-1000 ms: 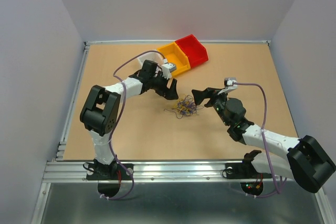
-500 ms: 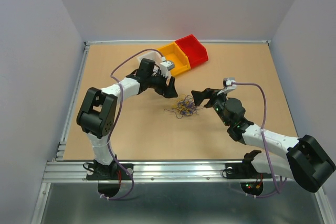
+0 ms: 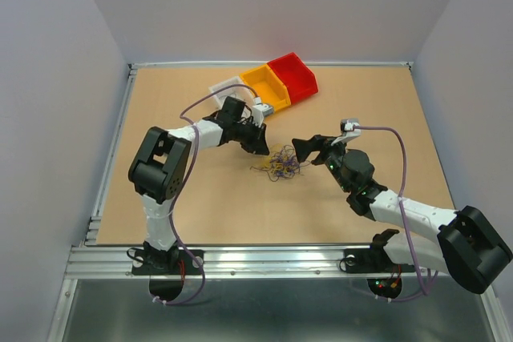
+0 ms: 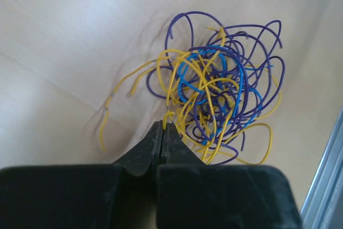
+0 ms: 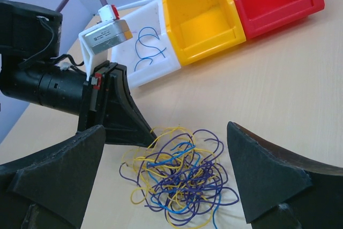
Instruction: Untangle the cables
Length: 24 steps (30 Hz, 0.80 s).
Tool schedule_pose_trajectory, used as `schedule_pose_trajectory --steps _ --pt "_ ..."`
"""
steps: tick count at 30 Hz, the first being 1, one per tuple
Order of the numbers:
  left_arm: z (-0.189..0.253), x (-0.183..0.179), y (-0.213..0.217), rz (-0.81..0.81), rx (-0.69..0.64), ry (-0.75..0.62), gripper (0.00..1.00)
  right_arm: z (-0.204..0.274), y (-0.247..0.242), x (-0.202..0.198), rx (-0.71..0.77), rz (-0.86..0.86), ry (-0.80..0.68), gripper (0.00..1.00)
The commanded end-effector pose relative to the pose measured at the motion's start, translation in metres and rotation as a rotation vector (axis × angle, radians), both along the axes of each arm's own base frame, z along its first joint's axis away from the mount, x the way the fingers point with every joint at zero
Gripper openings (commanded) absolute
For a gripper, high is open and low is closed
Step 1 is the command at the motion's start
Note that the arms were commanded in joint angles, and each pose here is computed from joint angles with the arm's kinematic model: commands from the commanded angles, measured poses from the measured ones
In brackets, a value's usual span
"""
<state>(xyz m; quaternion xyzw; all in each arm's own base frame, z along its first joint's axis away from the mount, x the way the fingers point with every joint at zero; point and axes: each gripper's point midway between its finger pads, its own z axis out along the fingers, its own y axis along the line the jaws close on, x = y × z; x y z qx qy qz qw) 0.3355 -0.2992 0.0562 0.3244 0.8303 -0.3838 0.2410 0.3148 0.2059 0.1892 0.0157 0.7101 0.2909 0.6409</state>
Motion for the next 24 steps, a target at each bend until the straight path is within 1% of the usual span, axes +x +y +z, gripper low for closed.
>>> schedule_pose_trajectory --steps 1,4,6,7,8,9,10,11,13,18,24 --pt "0.051 0.000 -0.014 -0.079 -0.083 -0.129 0.00 0.022 0.004 0.004 0.030 0.001 -0.049 1.00" --pt "0.091 0.008 -0.004 -0.024 -0.122 -0.280 0.00 0.021 0.005 0.004 0.028 0.005 -0.046 1.00" --pt "0.109 0.008 0.000 -0.002 -0.135 -0.339 0.00 0.019 0.007 0.004 0.022 0.016 -0.043 1.00" --pt "0.122 0.006 0.003 0.005 -0.147 -0.372 0.00 0.016 0.014 0.004 0.010 0.054 -0.035 1.00" --pt "0.128 0.003 0.003 0.001 -0.159 -0.377 0.00 0.014 0.021 0.003 -0.001 0.086 -0.033 1.00" --pt "0.139 -0.002 0.002 -0.011 -0.178 -0.388 0.00 0.016 0.035 -0.003 -0.014 0.175 -0.051 0.99" --pt "0.144 -0.003 0.002 -0.019 -0.189 -0.387 0.00 0.008 0.044 -0.004 -0.031 0.220 -0.041 0.99" --pt "0.156 -0.007 -0.001 -0.042 -0.212 -0.399 0.00 0.014 0.052 -0.006 -0.021 0.264 -0.068 0.98" --pt "0.165 -0.013 -0.002 -0.065 -0.227 -0.398 0.00 0.008 0.063 -0.013 -0.032 0.342 -0.076 0.98" --pt "0.196 -0.024 -0.018 -0.118 -0.256 -0.486 0.00 0.009 0.080 -0.020 -0.059 0.451 -0.131 0.97" --pt "0.220 -0.037 -0.047 -0.179 -0.309 -0.494 0.00 0.007 0.088 -0.018 -0.086 0.481 -0.152 0.95"
